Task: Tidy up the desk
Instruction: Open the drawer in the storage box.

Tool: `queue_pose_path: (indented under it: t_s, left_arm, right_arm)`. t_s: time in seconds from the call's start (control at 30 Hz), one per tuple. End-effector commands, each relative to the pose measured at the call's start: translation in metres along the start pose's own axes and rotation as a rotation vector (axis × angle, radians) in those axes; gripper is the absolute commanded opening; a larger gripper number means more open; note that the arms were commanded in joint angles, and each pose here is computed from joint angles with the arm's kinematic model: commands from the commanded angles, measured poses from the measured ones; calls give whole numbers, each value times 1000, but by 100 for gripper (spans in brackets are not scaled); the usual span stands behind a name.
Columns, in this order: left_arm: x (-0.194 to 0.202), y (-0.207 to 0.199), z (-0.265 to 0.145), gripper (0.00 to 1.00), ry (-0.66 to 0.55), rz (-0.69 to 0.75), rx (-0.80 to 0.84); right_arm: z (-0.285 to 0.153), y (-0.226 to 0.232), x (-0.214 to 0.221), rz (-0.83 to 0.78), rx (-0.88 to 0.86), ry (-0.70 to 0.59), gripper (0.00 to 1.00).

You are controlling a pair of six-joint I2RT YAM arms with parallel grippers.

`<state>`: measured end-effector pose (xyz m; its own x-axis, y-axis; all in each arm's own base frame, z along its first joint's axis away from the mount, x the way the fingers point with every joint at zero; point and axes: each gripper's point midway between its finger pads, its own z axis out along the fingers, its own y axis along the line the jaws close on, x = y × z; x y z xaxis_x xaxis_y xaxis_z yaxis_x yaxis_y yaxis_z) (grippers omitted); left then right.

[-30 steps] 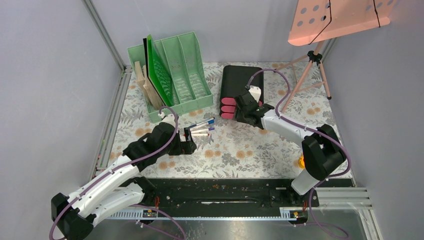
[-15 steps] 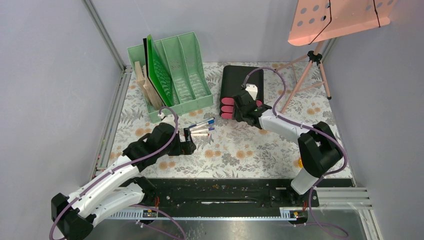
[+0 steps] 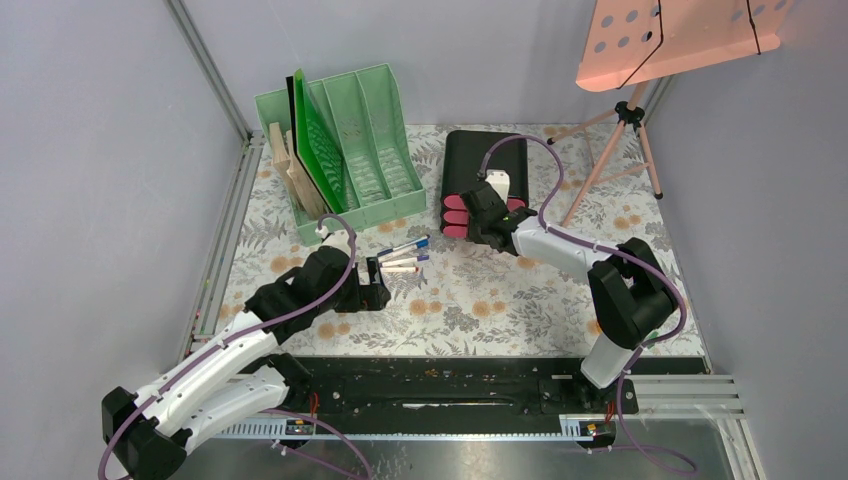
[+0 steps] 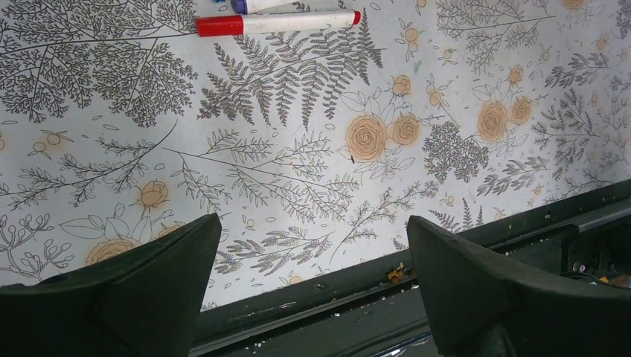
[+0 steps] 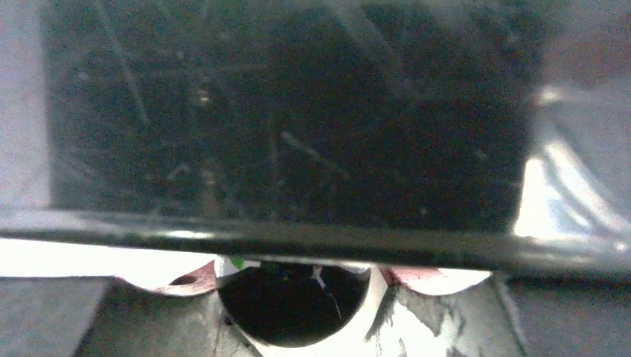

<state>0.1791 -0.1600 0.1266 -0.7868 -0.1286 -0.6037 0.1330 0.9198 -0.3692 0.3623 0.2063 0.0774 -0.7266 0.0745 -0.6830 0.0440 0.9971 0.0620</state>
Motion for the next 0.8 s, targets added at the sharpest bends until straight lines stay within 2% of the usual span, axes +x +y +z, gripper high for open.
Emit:
queue_pose_path:
  t_s: [0.0, 0.1, 0.23, 0.6, 0.7, 0.77]
  left_arm:
    - [-14, -4, -4, 99, -50, 7, 7]
    - [-14, -4, -3, 99, -48, 8, 7]
    - [-14, -4, -2, 99, -44, 11, 5]
    - [-13, -6, 2, 99, -28, 22, 4]
    - [-12, -6, 4, 99, -22, 22, 3]
    - [-12, -6, 4, 99, -20, 22, 3]
  right_arm:
    - [-7, -1, -36, 15, 33, -101, 49]
    - [-9, 0, -39, 10, 31, -107, 61]
    - [-10, -1, -42, 11, 33, -117, 66]
    - [-6, 1, -49, 4, 60, -122, 56]
    - [-3, 1, -47, -4, 64, -113, 48]
    - [0, 1, -45, -8, 69, -102, 46]
